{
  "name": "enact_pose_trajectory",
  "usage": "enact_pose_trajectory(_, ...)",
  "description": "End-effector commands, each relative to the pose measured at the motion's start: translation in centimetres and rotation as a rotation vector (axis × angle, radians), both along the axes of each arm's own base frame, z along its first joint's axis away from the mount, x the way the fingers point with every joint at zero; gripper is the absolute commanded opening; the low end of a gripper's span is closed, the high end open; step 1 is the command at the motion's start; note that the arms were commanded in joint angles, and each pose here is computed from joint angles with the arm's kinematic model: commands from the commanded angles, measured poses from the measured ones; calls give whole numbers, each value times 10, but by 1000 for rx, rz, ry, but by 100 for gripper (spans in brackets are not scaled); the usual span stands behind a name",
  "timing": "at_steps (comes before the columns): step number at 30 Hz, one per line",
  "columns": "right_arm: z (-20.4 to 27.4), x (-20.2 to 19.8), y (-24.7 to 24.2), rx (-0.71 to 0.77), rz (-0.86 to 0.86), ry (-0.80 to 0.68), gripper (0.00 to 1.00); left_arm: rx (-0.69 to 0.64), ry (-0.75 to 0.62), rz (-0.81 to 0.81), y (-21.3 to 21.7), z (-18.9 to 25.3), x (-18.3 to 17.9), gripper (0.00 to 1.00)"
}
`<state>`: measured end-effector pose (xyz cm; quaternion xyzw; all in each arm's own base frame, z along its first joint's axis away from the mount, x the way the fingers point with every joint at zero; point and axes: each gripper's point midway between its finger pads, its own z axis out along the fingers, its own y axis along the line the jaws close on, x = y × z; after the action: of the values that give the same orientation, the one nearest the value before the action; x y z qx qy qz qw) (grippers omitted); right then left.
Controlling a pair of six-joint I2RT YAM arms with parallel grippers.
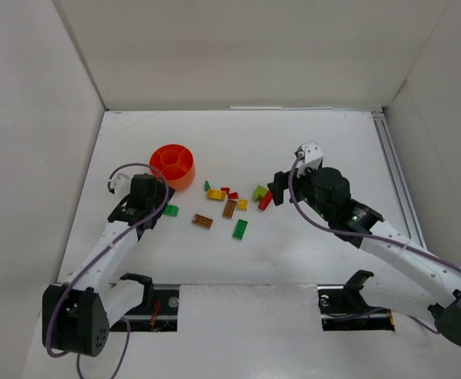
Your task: Sort the legos into containers by color
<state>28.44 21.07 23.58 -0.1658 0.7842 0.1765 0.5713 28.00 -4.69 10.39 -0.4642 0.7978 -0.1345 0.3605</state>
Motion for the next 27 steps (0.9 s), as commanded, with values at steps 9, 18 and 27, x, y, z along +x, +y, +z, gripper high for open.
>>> enact_pose_trajectory(9, 19, 14, -24, 21, -162, -76, 100, -53, 59, 52, -4, -25, 16, 76)
enact_pose_trajectory(18, 17, 19, -28, -27, -182, -88, 100, -85, 103, 164, 2, -39, 11, 59)
enact_pose_trajectory(27, 18, 22, -37, -37, -233, -97, 100, -56, 182, 196, 6, -54, 12, 57)
